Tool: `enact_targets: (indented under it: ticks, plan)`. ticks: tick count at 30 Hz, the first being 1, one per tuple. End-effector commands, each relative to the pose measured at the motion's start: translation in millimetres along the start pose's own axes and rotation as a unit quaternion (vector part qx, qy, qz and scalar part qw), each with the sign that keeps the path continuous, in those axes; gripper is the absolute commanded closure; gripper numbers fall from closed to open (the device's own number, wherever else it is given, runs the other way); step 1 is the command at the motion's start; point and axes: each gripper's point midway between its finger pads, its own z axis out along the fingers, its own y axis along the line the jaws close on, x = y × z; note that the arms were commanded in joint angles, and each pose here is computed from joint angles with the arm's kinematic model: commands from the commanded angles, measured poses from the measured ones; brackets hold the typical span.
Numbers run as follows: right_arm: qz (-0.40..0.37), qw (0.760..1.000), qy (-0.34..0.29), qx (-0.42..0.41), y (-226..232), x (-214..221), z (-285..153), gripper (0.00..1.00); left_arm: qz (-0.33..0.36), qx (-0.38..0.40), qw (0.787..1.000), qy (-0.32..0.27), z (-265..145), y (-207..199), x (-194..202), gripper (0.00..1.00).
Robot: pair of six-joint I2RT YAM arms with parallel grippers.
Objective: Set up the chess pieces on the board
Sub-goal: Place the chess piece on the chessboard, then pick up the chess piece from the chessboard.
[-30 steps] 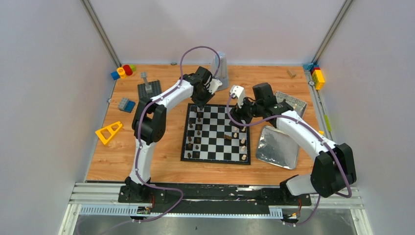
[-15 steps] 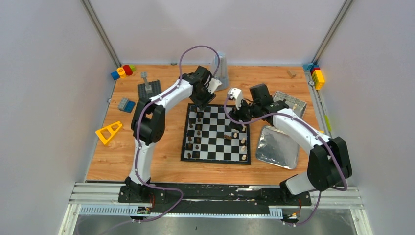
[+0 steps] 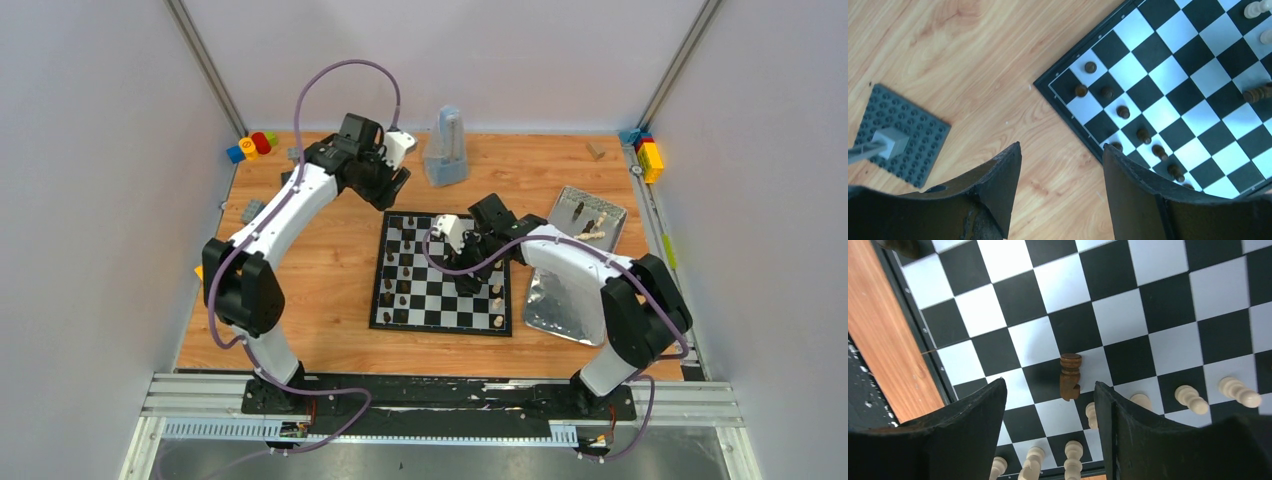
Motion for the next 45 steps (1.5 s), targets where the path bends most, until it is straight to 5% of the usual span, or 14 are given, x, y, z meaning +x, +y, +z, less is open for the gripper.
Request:
enact_targets:
  ticks: [1,23,39,45]
  plan:
    - [-0.019,0.999,0.039,0.032,-14.7,4.9,6.9,0.34,-0.005,0.003,0.999,-0.032,-28.6,-3.1,-1.5,0.31]
    - [-0.030,0.996,0.081,0.031,-20.7,17.7,22.4,0.45,-0.003,0.004,0.999,-0.043,-47.2,-8.9,15.0,0.28]
    - [-0.043,0.995,0.085,0.026,-19.6,13.5,18.4,0.80,-0.012,0.005,0.999,-0.040,-44.2,-3.8,17.9,0.28]
    - [-0.052,0.997,0.050,0.019,-14.3,-9.4,6.2,0.93,-0.066,0.035,0.995,-0.061,-43.3,4.6,18.1,0.28]
